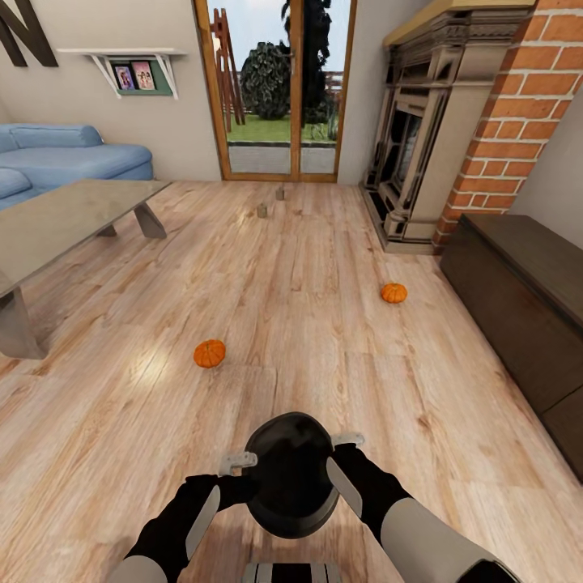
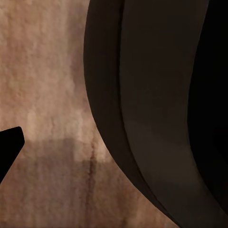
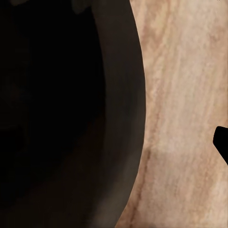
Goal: Place each of the two pumpkins and all three candles from the living room inside a cabinet in the living room (use any cabinet), then make sure every cabinet is closed, and position the cauldron so it is next to a table in the living room.
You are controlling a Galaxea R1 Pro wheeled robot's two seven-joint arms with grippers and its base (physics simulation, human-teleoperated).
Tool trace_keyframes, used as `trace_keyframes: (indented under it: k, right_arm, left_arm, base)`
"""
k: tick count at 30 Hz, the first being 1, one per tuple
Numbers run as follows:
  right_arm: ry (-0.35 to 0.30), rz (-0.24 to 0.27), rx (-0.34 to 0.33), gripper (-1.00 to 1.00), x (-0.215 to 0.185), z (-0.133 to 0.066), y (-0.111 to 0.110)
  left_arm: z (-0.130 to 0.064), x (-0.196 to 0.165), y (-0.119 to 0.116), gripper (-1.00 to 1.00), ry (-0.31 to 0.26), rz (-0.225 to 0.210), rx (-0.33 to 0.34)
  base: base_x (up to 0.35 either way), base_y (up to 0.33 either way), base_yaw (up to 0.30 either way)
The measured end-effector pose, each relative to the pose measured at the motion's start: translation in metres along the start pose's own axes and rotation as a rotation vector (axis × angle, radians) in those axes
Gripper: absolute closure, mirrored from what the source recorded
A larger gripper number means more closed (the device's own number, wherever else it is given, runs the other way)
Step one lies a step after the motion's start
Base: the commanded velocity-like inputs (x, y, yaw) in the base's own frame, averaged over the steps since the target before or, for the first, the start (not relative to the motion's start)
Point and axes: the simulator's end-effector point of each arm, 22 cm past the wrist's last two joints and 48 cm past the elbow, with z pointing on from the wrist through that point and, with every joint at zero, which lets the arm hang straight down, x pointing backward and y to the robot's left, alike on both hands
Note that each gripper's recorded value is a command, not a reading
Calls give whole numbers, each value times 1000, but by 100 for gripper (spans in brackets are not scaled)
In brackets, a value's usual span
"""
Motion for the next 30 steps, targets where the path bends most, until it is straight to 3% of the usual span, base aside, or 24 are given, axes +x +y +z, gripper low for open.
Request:
trace_keyframes:
  k: [17, 18, 21, 22, 26, 30]
  right_arm:
    - [17, -3, -2, -100, 7, 7, 2]
    - [17, -3, -1, 100, 7, 7, 2]
    - [17, -2, -2, 100, 7, 7, 2]
    - [18, -2, -4, 100, 7, 7, 2]
    - [14, -43, 28, 100, 5, 6, -6]
    - [13, -45, 35, 100, 5, 7, -7]
  left_arm:
    - [6, 7, 2, -100, 16, -4, -2]
    - [6, 7, 2, -100, 16, -4, -2]
    - [6, 7, 2, -100, 16, -4, -2]
    - [6, 7, 2, 100, 16, -4, -2]
    - [5, 6, 0, 100, 15, -11, 4]
    - [5, 6, 8, 100, 15, 19, -23]
  base:
    - [0, 0, 0]
    - [0, 0, 0]
    - [0, 0, 0]
    - [0, 0, 0]
    - [0, 0, 0]
    - [0, 0, 0]
